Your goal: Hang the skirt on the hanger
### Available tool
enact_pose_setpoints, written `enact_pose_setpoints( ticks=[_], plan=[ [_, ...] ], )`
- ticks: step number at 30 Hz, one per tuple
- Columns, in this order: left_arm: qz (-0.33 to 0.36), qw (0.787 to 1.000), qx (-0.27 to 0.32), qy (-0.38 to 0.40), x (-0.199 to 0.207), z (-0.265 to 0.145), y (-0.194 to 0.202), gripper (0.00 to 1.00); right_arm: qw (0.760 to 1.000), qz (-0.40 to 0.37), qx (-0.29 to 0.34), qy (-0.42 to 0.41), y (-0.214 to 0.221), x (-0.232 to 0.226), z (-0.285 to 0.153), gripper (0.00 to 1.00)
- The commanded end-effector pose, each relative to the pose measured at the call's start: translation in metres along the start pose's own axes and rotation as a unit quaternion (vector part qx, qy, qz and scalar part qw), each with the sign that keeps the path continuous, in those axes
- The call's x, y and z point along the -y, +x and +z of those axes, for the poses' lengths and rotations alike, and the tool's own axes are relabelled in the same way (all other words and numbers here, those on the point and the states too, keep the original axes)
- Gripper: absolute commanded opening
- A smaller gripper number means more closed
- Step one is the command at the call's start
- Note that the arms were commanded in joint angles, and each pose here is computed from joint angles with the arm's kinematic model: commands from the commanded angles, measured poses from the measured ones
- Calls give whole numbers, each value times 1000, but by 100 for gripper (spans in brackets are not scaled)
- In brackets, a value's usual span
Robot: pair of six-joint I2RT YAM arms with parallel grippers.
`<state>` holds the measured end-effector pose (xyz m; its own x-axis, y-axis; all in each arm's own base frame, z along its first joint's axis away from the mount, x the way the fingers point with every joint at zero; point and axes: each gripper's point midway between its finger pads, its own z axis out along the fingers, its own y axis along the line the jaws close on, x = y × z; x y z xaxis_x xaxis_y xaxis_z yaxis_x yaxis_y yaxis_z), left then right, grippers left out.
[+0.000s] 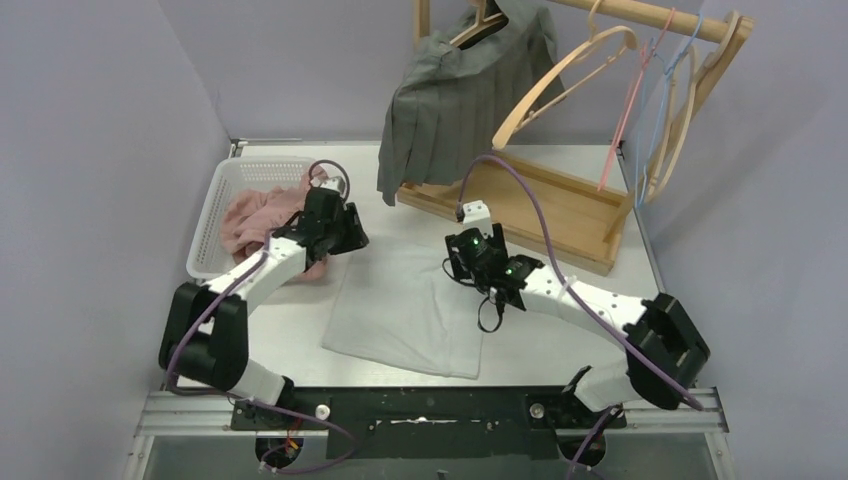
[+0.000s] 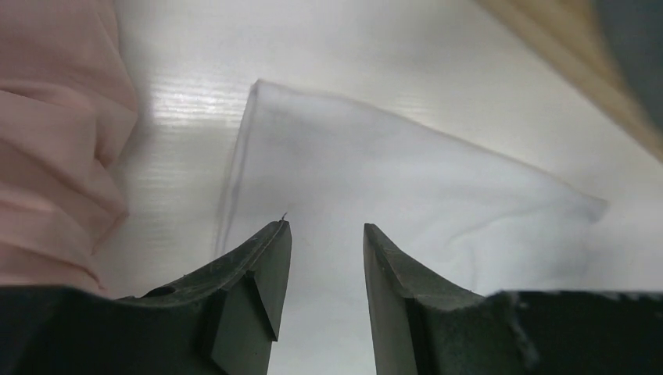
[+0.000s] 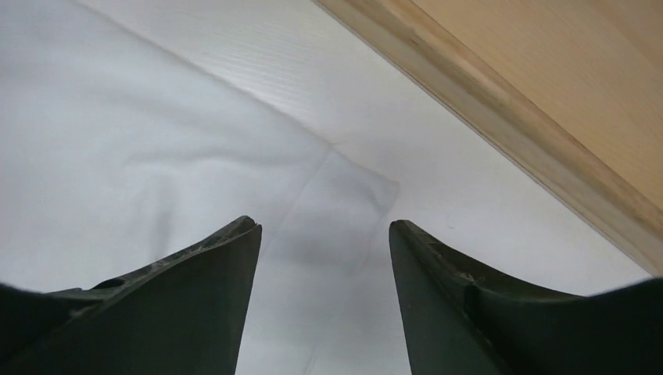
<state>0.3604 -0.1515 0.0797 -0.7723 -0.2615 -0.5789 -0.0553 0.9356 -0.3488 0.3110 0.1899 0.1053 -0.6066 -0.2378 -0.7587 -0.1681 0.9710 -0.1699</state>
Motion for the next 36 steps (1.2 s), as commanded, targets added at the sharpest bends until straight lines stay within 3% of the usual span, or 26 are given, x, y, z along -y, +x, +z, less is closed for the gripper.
enact_pose_setpoints(
  ticks=[1,6,15,24,32,36],
  plan=[
    [20,990,117,81,43,-57,-67,39,994,-42,79,-61,-16,-28,-36,63],
    [25,979,173,102,49,-105,-87,40,984,-50,130,-110,-36,-42,-80,65],
    [33,956,265,118,48,-191,-111,49,967,79,220,-106,-136,2,-172,70],
    [31,943,288,163,61,-239,-111,52,944,230,230,63,-205,126,-219,65],
    [26,941,279,189,71,-245,-108,52,905,227,205,295,-212,246,-220,71],
    [24,942,276,188,71,-243,-109,53,889,226,197,345,-213,286,-218,71]
  ],
)
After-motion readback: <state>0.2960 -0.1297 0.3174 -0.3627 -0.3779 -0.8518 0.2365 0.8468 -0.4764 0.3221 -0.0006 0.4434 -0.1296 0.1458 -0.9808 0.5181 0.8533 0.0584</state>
